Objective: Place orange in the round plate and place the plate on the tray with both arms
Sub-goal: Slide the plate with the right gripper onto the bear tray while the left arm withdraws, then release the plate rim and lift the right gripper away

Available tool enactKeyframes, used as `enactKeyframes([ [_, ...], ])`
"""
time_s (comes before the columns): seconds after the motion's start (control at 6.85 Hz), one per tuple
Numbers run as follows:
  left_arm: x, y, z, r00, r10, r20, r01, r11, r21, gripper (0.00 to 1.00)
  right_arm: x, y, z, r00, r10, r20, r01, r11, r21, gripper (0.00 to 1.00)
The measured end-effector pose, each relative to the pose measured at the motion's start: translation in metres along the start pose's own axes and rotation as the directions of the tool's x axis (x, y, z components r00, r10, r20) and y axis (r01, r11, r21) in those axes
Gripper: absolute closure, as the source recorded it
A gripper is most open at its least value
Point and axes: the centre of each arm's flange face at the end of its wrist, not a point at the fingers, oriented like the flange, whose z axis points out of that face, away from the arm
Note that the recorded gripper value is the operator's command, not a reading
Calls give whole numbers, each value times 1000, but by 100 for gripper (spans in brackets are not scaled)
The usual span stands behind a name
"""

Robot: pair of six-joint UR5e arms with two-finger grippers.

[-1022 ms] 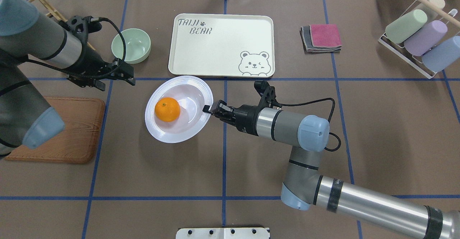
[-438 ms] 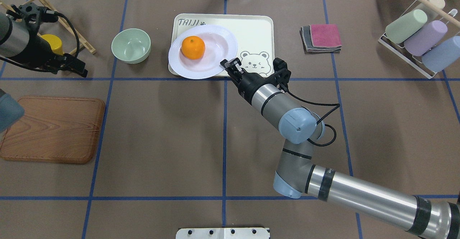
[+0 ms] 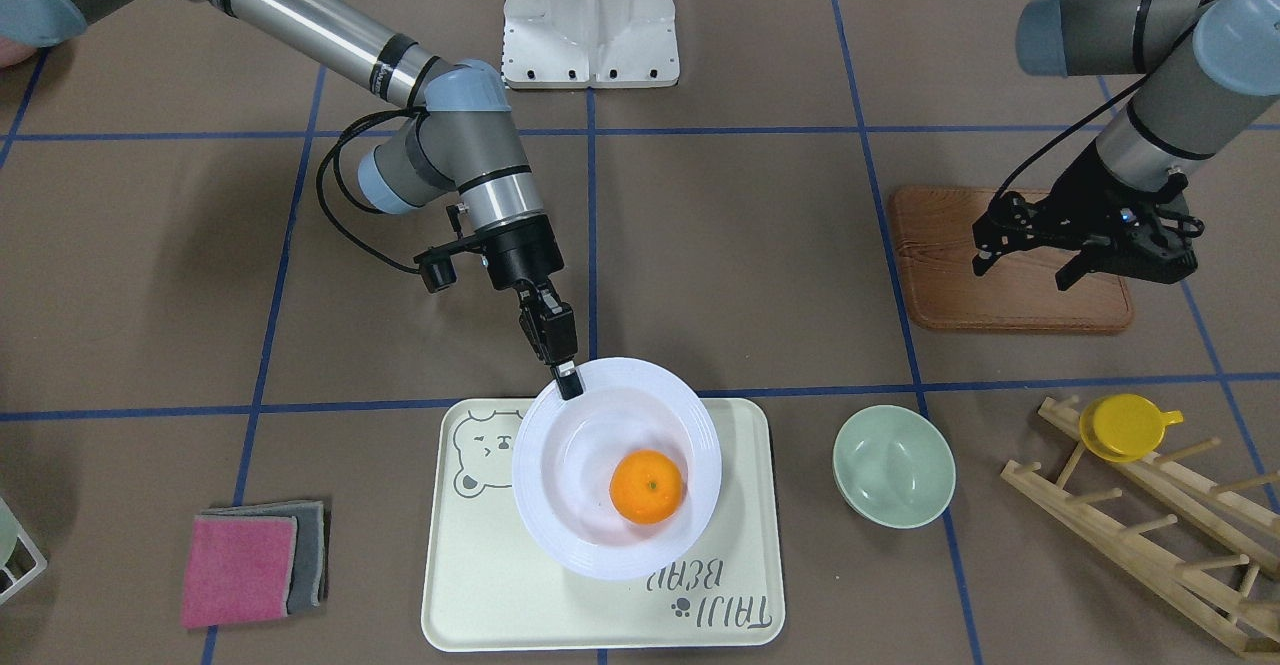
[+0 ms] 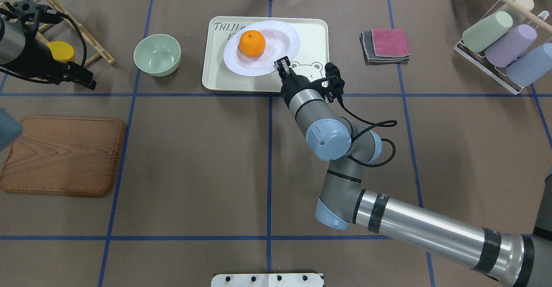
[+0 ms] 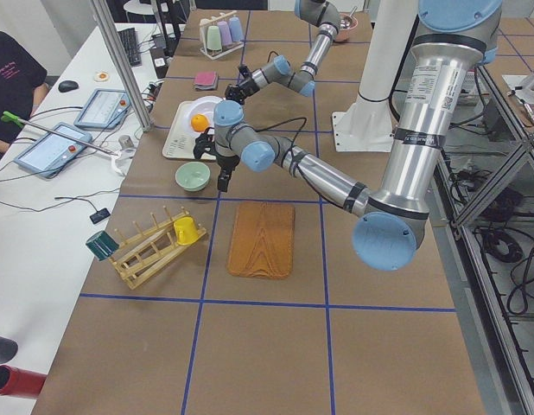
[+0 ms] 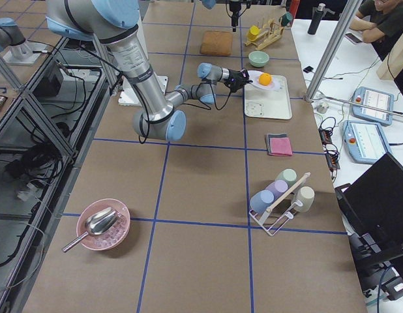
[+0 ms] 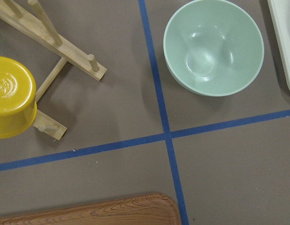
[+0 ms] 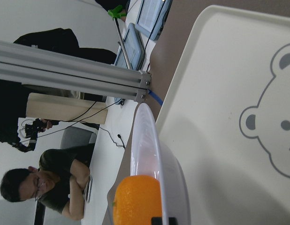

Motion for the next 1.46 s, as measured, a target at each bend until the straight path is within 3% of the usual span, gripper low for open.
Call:
enactKeyframes([
  [0.15,-2,1,1,1000,-1,2,1,1000,-1,2,6,0,6,1000,-5,-15,5,1000,17,99],
  [0.29,-4,3,2,1000,-2,4,2,1000,-3,2,11,0,12,1000,-13,-27,13,1000,27,26],
  [0.44,-5,4,2,1000,-2,4,2,1000,-3,2,15,1,16,999,-24,-41,25,999,33,1],
  [0.73,-7,4,2,1000,-4,6,4,1000,-4,2,10,4,21,986,-118,-122,121,993,16,0],
  [0.88,-9,3,1,1000,-6,7,6,1000,-2,2,-9,-3,21,957,-225,-184,220,974,-47,0],
  [1.02,-10,3,1,1000,-7,8,7,1000,-1,2,-29,-15,18,894,-366,-257,338,930,-148,0],
  [1.17,-10,3,1,1000,-8,9,8,1000,-1,2,-40,-32,6,774,-553,-308,473,829,-297,0],
  [1.31,-11,3,1,1000,-8,10,8,1000,-1,2,-40,-58,-12,598,-743,-302,588,662,-464,0],
  [1.46,-16,3,0,1000,0,15,0,1000,0,2,-50,-102,-27,414,-879,-236,630,464,-623,0],
])
